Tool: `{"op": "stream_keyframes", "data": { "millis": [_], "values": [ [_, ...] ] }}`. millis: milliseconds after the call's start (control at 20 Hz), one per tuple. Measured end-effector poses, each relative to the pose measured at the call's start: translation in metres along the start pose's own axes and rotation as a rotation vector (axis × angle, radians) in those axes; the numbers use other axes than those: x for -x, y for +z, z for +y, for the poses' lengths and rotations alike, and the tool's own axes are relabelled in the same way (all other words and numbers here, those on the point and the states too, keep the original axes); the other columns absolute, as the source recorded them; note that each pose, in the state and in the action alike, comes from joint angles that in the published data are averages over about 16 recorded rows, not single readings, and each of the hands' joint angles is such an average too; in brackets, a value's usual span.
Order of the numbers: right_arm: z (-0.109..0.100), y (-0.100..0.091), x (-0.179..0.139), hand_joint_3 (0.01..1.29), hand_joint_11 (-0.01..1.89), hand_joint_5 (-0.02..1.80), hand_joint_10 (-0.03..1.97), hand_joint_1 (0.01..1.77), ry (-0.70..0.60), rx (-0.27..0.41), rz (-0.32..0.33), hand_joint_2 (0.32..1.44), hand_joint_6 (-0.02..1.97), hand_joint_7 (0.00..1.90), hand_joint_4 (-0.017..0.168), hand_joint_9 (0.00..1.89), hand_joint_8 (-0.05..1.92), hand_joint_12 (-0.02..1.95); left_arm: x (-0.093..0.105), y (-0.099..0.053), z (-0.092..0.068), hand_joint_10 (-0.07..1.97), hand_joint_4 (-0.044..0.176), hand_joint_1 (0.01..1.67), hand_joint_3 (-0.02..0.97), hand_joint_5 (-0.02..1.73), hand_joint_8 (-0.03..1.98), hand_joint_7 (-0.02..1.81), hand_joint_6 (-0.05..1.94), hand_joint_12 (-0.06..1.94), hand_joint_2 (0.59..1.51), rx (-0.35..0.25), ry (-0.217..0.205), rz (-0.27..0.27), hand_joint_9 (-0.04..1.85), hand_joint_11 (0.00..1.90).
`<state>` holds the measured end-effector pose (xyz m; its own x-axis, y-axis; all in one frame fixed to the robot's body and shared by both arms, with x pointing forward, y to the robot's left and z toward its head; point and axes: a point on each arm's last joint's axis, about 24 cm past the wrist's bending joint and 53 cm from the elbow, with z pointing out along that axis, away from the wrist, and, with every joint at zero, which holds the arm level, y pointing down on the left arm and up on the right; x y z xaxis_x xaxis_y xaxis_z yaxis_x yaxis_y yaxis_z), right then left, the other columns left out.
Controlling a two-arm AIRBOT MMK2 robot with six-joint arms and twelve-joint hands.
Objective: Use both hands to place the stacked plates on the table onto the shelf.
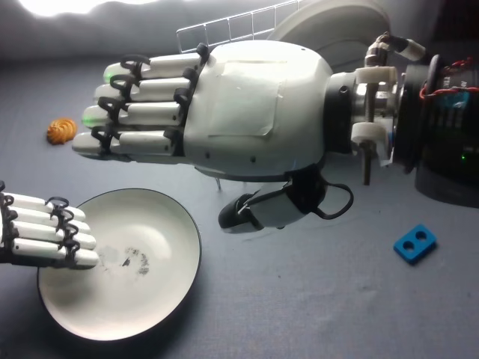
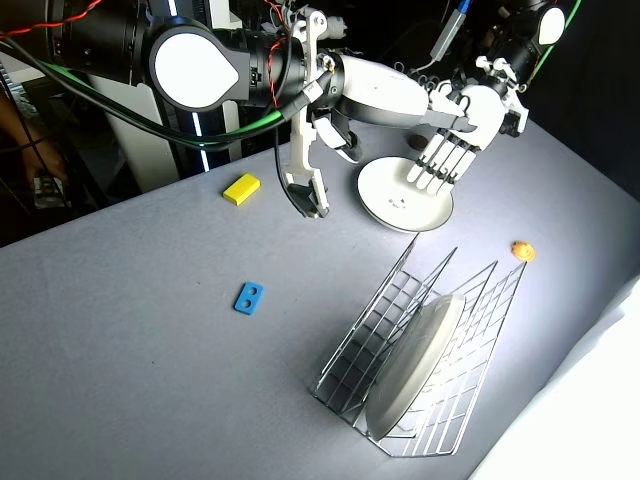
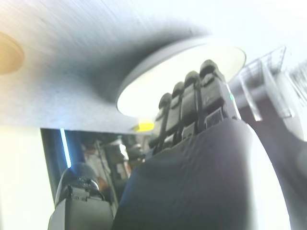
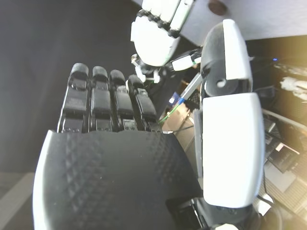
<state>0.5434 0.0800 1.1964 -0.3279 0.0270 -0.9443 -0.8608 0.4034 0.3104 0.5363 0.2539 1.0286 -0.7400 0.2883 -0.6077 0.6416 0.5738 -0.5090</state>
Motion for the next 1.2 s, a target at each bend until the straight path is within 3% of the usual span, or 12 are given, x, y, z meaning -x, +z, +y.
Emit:
{"op": "stream_keyframes", "data": {
  "millis": [550,1200],
  "values": [
    [0.002,-0.004,-0.001,0.01,0.02,0.02,0.01,0.98,-0.012,0.003,-0.001,1.0,0.02,0.01,0.004,0.02,0.0,0.0,-0.003,-0.005,0.01,0.01,-0.005,0.02,0.012,0.02,0.0,0.01,0.01,-0.02,1.016,0.026,-0.027,-0.006,0.02,0.01],
    [0.001,-0.005,0.0,0.01,0.02,0.02,0.01,0.96,-0.023,0.0,-0.004,1.01,0.02,0.01,0.004,0.02,0.0,0.0,-0.025,0.003,0.005,0.01,-0.004,0.02,0.012,0.02,0.0,0.02,0.01,-0.02,1.022,0.011,-0.066,0.03,0.02,0.01]
  ]
}}
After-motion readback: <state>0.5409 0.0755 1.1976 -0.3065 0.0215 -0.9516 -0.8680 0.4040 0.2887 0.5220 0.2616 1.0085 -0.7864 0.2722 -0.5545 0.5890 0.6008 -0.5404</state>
